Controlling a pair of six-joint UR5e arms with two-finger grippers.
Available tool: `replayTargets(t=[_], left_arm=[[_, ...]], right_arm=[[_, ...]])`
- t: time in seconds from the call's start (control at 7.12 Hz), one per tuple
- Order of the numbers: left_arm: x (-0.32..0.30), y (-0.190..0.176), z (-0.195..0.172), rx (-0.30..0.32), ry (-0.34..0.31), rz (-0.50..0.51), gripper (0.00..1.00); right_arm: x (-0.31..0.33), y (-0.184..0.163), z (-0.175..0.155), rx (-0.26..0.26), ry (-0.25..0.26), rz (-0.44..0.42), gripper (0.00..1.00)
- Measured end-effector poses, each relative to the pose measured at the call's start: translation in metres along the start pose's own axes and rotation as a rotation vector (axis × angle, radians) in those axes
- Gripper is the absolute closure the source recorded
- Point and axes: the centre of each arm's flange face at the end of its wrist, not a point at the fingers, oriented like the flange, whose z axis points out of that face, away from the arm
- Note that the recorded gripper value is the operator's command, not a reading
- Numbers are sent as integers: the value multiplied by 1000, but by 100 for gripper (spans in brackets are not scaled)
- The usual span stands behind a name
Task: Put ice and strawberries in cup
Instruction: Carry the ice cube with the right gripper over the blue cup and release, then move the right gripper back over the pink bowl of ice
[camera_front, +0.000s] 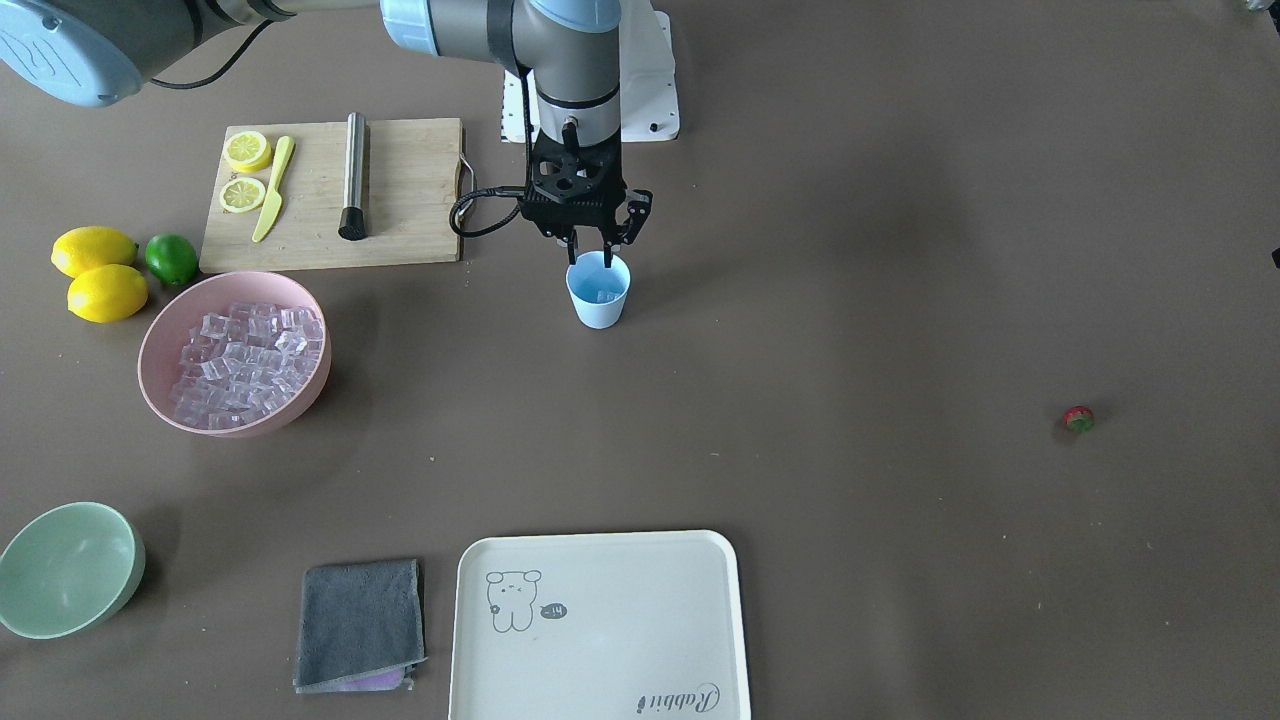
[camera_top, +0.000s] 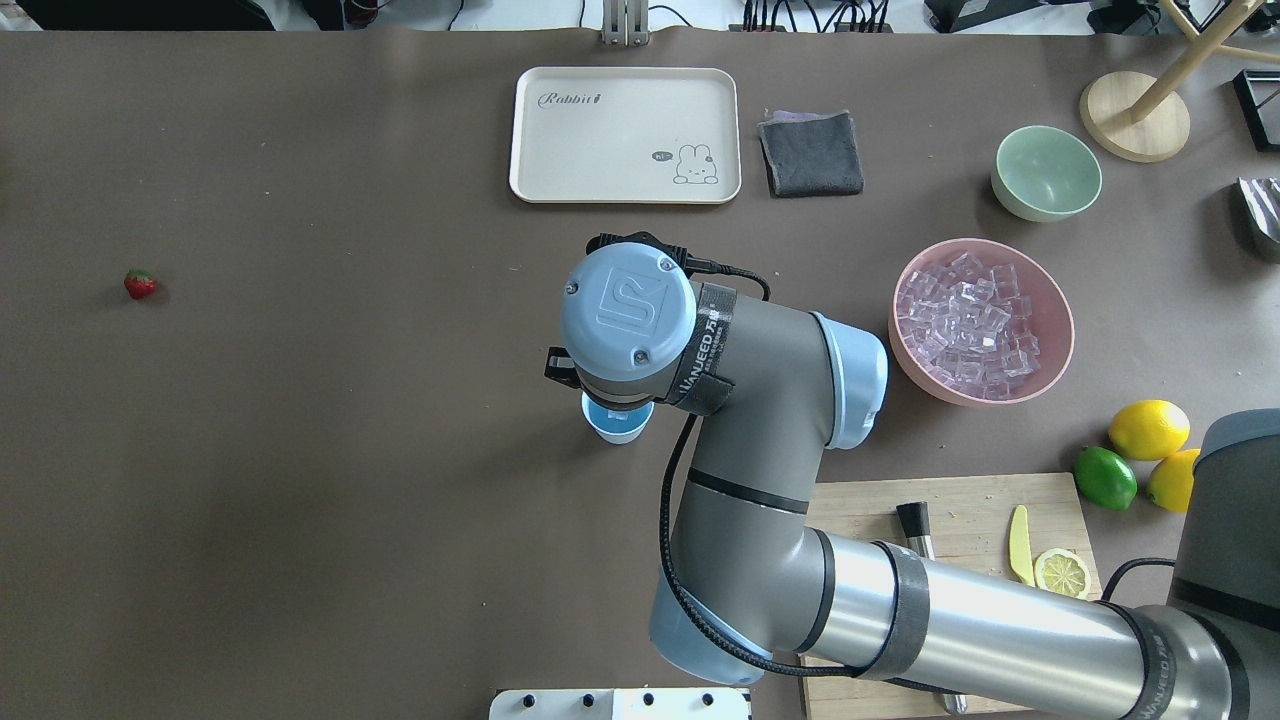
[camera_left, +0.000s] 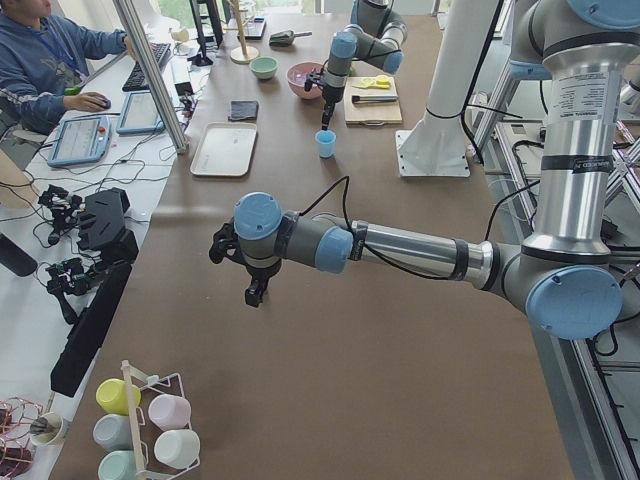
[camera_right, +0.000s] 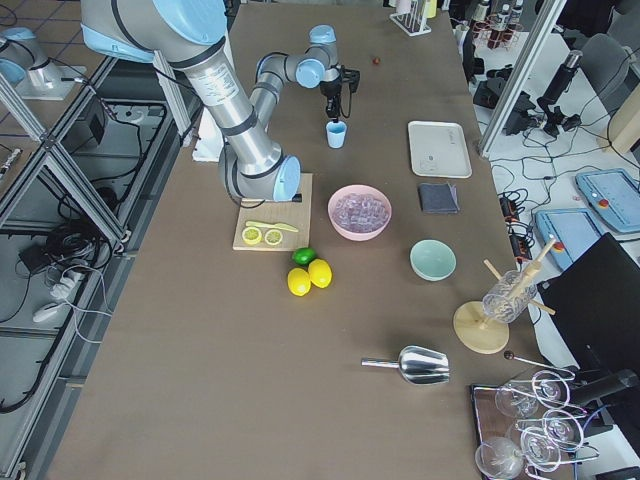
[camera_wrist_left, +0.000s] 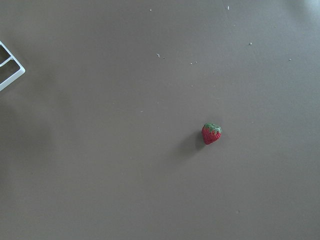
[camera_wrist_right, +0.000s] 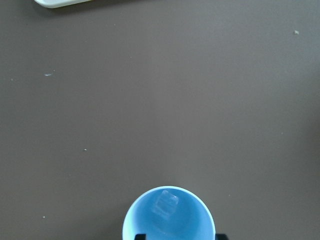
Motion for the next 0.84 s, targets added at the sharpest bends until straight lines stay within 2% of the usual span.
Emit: replayTargets(t=[0.28,0.56,0.84], left_arm=[[0,0,0,1,0,1,2],[1,0,-1,2,0,3,2],[3,-1,-2,5,0,7,2]], right_arm=[[35,-31,-20,7,12,-23,0],[118,-100,-28,-29,24,-104,0],[219,-153,-16,-35,-11,-200,0]])
